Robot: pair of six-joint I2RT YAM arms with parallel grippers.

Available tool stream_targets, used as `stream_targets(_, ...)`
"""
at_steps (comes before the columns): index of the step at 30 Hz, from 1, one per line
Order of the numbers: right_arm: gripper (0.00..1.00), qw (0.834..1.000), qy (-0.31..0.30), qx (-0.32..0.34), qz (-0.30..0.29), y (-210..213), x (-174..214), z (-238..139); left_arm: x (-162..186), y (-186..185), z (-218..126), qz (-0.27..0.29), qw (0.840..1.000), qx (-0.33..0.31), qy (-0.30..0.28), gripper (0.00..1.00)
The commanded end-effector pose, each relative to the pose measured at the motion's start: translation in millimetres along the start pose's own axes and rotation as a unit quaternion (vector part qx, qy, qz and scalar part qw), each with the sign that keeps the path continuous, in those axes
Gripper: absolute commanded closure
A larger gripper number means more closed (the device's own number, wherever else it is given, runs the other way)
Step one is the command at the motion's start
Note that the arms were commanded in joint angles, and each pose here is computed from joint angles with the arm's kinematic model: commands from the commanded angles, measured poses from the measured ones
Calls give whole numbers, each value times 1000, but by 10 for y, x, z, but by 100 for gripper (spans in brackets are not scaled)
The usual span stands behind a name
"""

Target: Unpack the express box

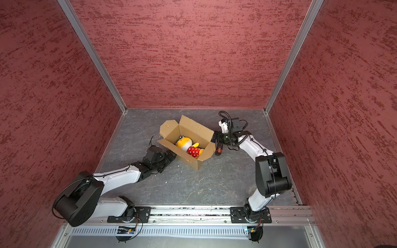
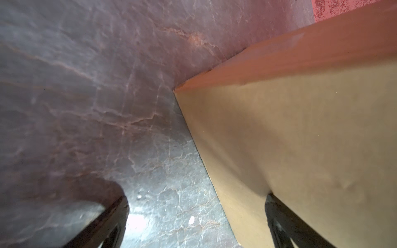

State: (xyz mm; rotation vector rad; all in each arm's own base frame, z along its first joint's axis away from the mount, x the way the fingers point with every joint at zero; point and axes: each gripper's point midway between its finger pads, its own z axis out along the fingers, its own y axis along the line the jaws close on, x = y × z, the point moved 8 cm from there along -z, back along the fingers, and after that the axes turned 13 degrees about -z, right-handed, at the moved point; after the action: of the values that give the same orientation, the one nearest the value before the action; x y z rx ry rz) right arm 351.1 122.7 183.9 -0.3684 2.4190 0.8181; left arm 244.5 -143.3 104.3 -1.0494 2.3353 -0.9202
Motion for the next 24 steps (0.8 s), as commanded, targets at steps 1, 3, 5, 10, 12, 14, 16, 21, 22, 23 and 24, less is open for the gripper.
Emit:
stream_targets(1,9,999,-26,-17,-13,123,-34,-81,-47,-85,47,13,1000,14,3,2)
stream_targets(3,9,999,-28,-17,-10,143,3,-98,-71,-92,67,13,1000,14,3,2)
stream_targets(5,9,999,-30,-19,-6,172,45,-111,-100,-95,89,13,1000,14,3,2)
stream_targets(10,9,999,-36,-21,-1,243,141,-153,-160,-122,126,14,1000,16,3,2)
stream_targets(12,9,999,-38,-24,1,279,174,-164,-182,-138,137,15,1000,17,2,2)
stream_targets(14,9,999,-33,-26,6,291,229,-134,-203,-142,149,15,1000,17,2,2)
stream_targets(16,9,999,-42,-26,4,344,245,-191,-229,-142,157,13,1000,17,2,2)
stream_targets(21,9,998,-54,-34,15,411,348,-202,-291,-138,182,10,1000,16,1,2)
stream_targets(22,9,998,-56,-35,18,420,378,-203,-304,-140,191,10,1000,16,2,2)
stream_targets(23,9,997,-59,-34,21,427,399,-209,-315,-151,196,10,1000,17,3,2)
stream_targets(24,9,997,-60,-36,25,438,432,-210,-324,-154,206,11,1000,16,4,2)
